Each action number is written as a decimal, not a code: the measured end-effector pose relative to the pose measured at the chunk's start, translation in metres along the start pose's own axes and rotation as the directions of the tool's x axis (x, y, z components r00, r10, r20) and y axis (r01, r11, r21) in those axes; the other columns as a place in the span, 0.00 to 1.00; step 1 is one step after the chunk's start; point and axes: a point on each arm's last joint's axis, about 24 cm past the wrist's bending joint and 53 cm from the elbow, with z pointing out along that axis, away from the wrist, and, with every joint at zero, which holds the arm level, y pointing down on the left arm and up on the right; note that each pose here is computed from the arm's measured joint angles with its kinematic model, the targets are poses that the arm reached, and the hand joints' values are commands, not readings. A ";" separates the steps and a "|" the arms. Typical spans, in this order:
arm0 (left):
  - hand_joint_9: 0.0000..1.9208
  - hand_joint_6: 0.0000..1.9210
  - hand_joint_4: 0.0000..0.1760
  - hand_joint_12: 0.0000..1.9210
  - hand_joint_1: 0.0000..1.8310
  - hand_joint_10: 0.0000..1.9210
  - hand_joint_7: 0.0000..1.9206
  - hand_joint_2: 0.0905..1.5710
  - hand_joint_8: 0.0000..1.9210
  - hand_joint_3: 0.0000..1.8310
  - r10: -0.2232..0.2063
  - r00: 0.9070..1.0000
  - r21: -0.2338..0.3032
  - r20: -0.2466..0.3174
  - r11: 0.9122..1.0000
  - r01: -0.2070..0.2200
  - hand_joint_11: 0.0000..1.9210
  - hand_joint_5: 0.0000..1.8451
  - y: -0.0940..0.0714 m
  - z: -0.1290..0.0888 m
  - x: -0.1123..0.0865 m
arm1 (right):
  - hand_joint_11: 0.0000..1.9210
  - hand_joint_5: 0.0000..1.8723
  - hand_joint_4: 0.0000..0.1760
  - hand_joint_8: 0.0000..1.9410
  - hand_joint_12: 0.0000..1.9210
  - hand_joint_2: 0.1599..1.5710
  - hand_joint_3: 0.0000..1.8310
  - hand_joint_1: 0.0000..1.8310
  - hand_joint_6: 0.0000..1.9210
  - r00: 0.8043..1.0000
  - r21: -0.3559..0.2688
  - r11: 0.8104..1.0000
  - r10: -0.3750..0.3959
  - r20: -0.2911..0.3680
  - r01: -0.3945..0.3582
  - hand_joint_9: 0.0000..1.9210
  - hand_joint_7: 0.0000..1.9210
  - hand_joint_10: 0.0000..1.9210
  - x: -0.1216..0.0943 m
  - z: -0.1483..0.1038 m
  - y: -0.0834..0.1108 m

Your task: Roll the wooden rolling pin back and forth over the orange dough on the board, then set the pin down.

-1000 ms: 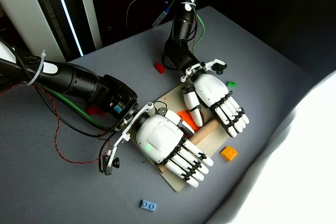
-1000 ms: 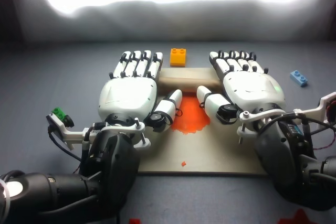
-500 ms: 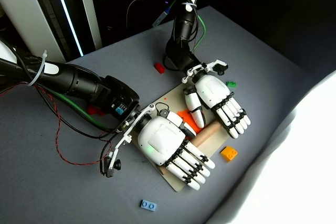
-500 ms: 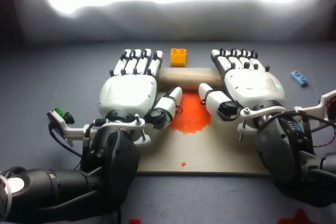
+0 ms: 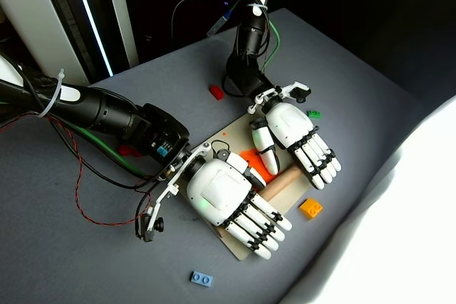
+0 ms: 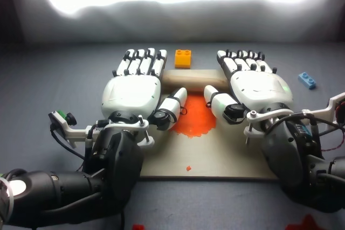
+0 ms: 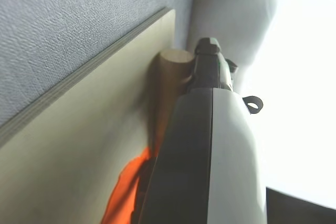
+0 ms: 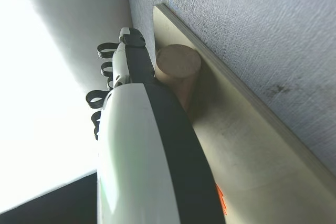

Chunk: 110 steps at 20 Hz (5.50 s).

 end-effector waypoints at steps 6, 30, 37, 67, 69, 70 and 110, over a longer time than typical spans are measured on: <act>0.00 0.00 0.00 0.00 0.00 0.00 0.01 0.97 0.00 0.00 0.000 1.000 0.003 -0.005 1.000 0.000 0.00 0.03 -0.001 0.000 0.001 | 0.00 0.04 0.00 0.00 0.00 1.00 0.04 0.00 0.00 1.000 0.000 1.000 0.000 0.000 0.000 0.00 0.03 0.00 0.000 0.000 0.000; 0.01 0.00 0.00 0.00 0.00 0.00 0.03 0.96 0.00 0.00 -0.012 1.000 0.005 -0.015 1.000 0.012 0.00 0.04 -0.004 0.000 0.003 | 0.00 0.05 0.00 0.01 0.00 1.00 0.05 0.00 0.01 1.000 -0.002 1.000 -0.014 0.025 0.014 0.00 0.04 0.00 -0.001 -0.005 0.002; 0.06 0.00 0.00 0.09 0.00 0.00 0.08 0.96 0.00 0.00 -0.010 1.000 0.008 -0.021 1.000 0.010 0.00 0.08 -0.004 0.001 0.003 | 0.01 0.09 0.00 0.01 0.01 1.00 0.04 0.00 0.02 1.000 -0.001 1.000 -0.016 0.023 0.016 0.05 0.09 0.02 -0.001 -0.005 0.001; 0.05 0.00 0.00 0.07 0.00 0.00 0.08 0.97 0.00 0.00 -0.026 0.999 0.019 -0.041 0.999 0.027 0.00 0.10 -0.003 -0.007 0.002 | 0.00 0.10 0.00 0.00 0.14 1.00 0.06 0.00 0.00 0.999 -0.021 0.999 -0.044 0.030 0.044 0.07 0.09 0.00 0.010 -0.031 0.003; 0.06 0.00 0.00 0.09 0.00 0.00 0.09 0.97 0.00 0.00 -0.025 0.999 0.016 -0.045 1.000 0.026 0.00 0.09 -0.002 -0.009 0.003 | 0.00 0.10 0.00 0.00 0.12 1.00 0.05 0.00 0.00 0.998 -0.021 0.998 -0.050 0.030 0.051 0.05 0.09 0.00 0.011 -0.034 0.002; 0.06 0.00 0.00 0.10 0.00 0.00 0.09 0.97 0.00 0.00 -0.021 0.999 0.017 -0.045 1.000 0.022 0.00 0.10 -0.003 -0.010 0.003 | 0.00 0.11 0.00 0.01 0.15 1.00 0.05 0.00 0.01 0.998 -0.022 0.998 -0.056 0.028 0.056 0.06 0.10 0.01 0.012 -0.035 0.002; 0.06 0.00 0.00 0.10 0.00 0.00 0.09 0.97 0.00 0.00 0.008 0.996 0.015 -0.094 1.000 -0.007 0.00 0.10 0.006 -0.044 0.003 | 0.00 0.12 0.00 0.00 0.15 1.00 0.06 0.00 0.00 0.996 -0.030 0.996 -0.085 0.035 0.086 0.07 0.12 0.00 0.026 -0.075 0.007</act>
